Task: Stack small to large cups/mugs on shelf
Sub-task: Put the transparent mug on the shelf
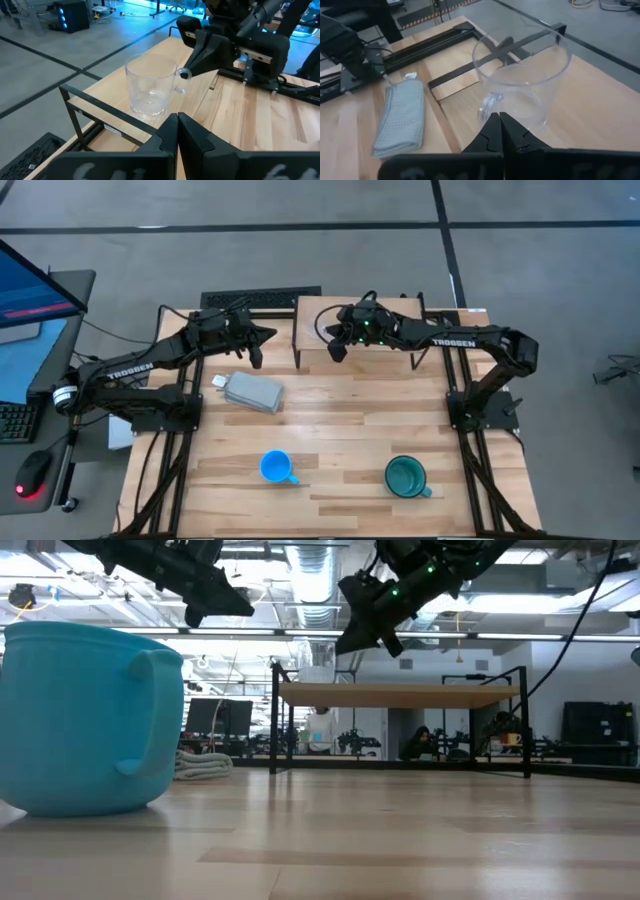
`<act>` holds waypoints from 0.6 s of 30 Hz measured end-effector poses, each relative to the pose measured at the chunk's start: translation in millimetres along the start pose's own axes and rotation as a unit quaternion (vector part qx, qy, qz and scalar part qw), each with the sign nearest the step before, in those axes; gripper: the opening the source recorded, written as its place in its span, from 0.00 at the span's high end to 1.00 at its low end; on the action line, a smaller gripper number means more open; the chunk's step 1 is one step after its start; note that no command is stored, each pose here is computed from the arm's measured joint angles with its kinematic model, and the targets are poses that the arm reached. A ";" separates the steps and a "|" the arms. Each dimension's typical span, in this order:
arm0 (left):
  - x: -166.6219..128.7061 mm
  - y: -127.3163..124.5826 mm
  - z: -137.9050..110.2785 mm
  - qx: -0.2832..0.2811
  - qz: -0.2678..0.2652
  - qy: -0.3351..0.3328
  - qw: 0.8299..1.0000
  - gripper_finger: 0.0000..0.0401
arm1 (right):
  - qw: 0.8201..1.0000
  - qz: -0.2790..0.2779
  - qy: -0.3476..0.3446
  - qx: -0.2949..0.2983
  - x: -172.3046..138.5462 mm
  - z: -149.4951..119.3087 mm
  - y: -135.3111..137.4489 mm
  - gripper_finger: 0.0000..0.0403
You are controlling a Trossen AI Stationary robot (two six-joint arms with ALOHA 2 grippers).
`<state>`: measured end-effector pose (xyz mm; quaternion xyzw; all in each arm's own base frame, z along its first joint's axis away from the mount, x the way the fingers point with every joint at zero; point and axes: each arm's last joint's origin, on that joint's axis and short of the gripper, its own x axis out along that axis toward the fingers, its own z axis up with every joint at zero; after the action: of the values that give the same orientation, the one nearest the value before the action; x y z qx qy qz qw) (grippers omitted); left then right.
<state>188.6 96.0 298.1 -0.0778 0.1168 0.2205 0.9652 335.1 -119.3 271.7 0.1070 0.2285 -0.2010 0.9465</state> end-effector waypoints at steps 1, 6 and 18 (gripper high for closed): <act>0.0 0.0 0.0 0.000 0.000 0.000 1.000 1.00 | 1.000 0.002 0.000 -0.001 -0.1 -0.2 2.0 1.00; 0.0 0.1 -0.4 -0.004 0.000 0.002 1.000 1.00 | 1.000 0.011 0.010 -0.007 2.3 -4.6 9.8 1.00; 0.0 0.2 -2.1 -0.005 0.001 0.011 1.000 1.00 | 1.000 0.014 0.007 -0.009 1.9 -4.5 13.1 1.00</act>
<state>188.1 95.8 296.1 -0.0851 0.1259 0.2217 0.9632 340.5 -106.9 268.3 0.1032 0.2354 -0.1850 0.9485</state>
